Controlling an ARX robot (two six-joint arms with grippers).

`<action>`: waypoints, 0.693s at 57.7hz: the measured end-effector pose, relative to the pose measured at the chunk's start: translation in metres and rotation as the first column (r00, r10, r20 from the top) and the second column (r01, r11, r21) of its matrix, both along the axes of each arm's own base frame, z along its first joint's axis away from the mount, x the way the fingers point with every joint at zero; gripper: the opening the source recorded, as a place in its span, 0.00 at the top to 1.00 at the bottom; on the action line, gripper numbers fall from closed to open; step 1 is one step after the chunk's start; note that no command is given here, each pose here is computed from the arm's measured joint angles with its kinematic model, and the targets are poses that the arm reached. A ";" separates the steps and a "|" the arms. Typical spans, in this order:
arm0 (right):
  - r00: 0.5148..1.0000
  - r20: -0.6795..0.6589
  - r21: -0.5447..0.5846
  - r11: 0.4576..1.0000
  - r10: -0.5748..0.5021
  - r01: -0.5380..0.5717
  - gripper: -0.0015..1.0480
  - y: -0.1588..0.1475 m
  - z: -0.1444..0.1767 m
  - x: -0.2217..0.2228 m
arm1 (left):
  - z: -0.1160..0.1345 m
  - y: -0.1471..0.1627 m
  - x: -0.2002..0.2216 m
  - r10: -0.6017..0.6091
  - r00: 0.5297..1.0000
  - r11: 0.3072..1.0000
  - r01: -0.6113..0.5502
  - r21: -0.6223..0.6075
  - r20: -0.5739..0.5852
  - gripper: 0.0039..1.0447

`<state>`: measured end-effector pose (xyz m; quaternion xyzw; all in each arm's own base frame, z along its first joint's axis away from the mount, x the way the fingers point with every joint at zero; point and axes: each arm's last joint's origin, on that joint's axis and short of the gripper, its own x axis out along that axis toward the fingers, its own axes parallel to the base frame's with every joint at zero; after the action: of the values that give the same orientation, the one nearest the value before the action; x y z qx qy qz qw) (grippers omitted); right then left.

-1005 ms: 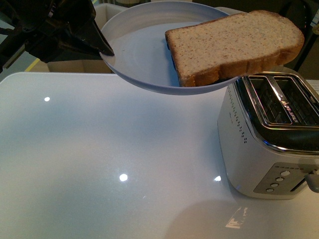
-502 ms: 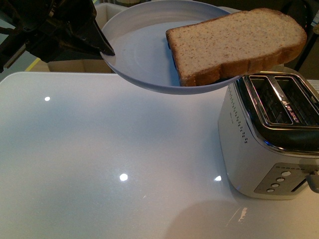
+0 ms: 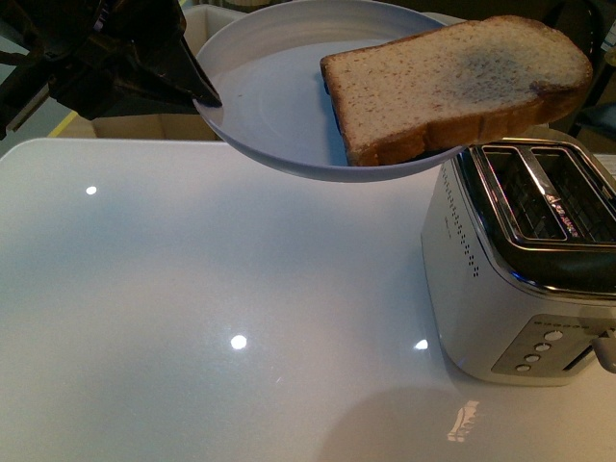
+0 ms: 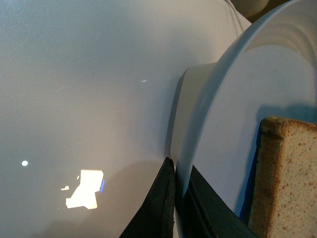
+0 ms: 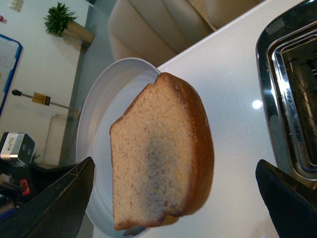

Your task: Left arm holds plate, right arm toasts bread

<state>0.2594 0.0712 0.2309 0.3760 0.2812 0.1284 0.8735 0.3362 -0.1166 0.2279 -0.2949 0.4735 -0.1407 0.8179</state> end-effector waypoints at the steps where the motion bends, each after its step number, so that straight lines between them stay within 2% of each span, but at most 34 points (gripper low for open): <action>1: 1.000 -0.005 0.005 1.000 0.003 -0.003 0.09 0.001 -0.001 0.001 | 0.000 0.000 0.000 0.000 1.000 1.000 0.000 0.000 0.000 0.97; 8: 0.999 -0.034 0.032 0.999 0.004 -0.003 0.11 0.006 -0.007 0.004 | 0.000 0.000 0.000 0.000 1.000 1.000 0.000 0.000 0.000 0.97; 22: 0.999 -0.048 0.110 0.994 0.003 0.002 0.67 0.005 -0.005 0.005 | 0.000 0.000 0.000 0.000 1.000 1.000 0.000 0.000 0.000 0.97; 29: 1.000 -0.024 0.166 0.986 -0.017 0.021 0.86 -0.004 0.006 0.003 | 0.000 0.000 0.000 -0.001 1.000 1.000 0.001 -0.002 -0.001 0.97; 34: 0.999 0.001 0.198 0.980 -0.036 0.035 0.95 -0.013 0.015 0.000 | 0.000 0.000 0.000 -0.001 1.000 1.000 0.001 -0.002 -0.001 0.97; 40: 0.997 0.036 0.224 0.973 -0.063 0.054 0.97 -0.024 0.027 -0.004 | 0.000 0.000 0.000 -0.001 1.000 1.000 0.001 -0.002 -0.001 0.97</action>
<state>0.2554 0.0473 0.2584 0.4771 0.2352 0.1414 0.8349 0.3362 -0.1166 0.2280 -0.2954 0.4739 -0.1416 0.8174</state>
